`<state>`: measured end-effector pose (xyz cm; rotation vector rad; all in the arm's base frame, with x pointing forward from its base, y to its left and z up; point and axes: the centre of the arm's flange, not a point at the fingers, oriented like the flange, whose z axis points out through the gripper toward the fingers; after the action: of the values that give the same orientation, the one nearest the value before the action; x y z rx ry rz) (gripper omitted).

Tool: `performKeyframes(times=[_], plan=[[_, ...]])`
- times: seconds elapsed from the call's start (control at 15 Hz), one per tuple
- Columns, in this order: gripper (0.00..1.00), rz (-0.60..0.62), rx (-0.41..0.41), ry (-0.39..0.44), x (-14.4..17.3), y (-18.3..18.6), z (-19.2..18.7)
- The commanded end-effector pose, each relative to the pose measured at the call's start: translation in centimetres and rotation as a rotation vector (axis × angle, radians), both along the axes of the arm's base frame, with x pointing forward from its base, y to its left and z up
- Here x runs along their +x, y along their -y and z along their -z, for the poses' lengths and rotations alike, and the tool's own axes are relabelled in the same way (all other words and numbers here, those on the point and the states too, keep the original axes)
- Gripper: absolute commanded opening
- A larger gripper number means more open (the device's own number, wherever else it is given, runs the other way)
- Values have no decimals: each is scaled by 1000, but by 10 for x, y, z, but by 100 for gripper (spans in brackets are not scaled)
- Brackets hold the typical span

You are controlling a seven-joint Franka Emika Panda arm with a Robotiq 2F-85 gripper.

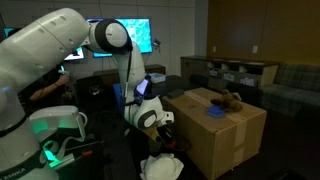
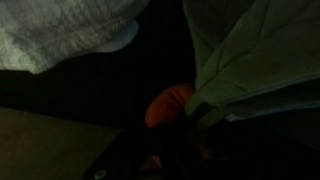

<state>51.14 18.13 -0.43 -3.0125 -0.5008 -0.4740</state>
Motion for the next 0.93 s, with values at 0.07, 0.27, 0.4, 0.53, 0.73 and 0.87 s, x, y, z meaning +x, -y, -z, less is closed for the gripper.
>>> performKeyframes(times=[0.07, 0.27, 0.4, 0.53, 0.73, 0.87], plan=[[4, -33, 1, -25, -7, -5, -28], [4, -69, 27, -88, -18, -6, -63], [4, -87, 48, -125, -26, -7, -85], [4, -93, 60, -162, -34, -5, -107], [4, -94, 80, -213, -44, 3, -144], [4, -96, 92, -229, -47, 9, -171]])
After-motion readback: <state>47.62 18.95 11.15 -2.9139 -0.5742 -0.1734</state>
